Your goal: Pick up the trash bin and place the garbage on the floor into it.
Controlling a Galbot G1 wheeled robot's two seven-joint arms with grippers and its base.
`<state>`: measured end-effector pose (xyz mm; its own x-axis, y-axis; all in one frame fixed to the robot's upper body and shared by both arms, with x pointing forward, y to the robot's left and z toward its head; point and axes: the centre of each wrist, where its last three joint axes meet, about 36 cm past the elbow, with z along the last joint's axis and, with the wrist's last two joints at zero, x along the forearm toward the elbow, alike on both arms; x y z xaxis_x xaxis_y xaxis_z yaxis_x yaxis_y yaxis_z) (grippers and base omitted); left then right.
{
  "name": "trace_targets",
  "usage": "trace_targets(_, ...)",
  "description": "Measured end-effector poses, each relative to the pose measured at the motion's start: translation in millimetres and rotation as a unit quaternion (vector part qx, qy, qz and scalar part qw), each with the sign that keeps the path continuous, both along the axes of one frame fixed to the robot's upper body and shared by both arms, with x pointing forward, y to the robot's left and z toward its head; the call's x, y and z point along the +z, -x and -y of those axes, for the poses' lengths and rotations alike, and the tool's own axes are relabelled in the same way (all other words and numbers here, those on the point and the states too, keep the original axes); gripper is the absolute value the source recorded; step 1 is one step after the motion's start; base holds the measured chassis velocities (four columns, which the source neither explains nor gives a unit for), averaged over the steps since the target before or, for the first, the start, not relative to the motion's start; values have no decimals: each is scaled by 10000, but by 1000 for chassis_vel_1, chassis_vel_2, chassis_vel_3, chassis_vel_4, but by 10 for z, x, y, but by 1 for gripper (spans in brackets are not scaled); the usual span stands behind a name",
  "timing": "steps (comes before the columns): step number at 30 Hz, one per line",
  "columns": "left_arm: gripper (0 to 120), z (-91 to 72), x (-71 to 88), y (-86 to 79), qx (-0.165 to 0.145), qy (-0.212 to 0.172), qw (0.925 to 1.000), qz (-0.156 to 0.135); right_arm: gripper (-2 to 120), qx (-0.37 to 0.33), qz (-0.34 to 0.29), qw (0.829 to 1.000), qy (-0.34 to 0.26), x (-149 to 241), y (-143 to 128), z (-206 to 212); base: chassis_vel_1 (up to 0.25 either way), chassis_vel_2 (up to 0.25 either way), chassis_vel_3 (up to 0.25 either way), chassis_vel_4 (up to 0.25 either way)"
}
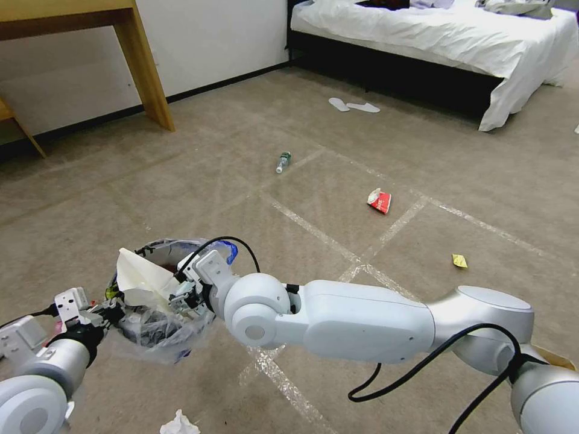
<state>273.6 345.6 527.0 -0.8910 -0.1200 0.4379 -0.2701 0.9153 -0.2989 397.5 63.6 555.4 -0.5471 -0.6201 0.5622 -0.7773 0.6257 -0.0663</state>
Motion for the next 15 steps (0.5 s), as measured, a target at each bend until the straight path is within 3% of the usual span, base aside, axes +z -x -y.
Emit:
trace_targets(7,1,-12,-11,-11,19,-13,10000,-8,100,-77,88,9987,-488,219,-19,83,0,0,0,0)
trace_targets(10,1,-28,-11,-24,39,-33,10000,-1,100,-120,149,9956,-918,364,-57,169,0,0,0,0)
trace_targets(15,1,-70,-23,-26,119,-77,9999,-2,100,-109,339,9766,-2119,759,2,541,0,0,0,0)
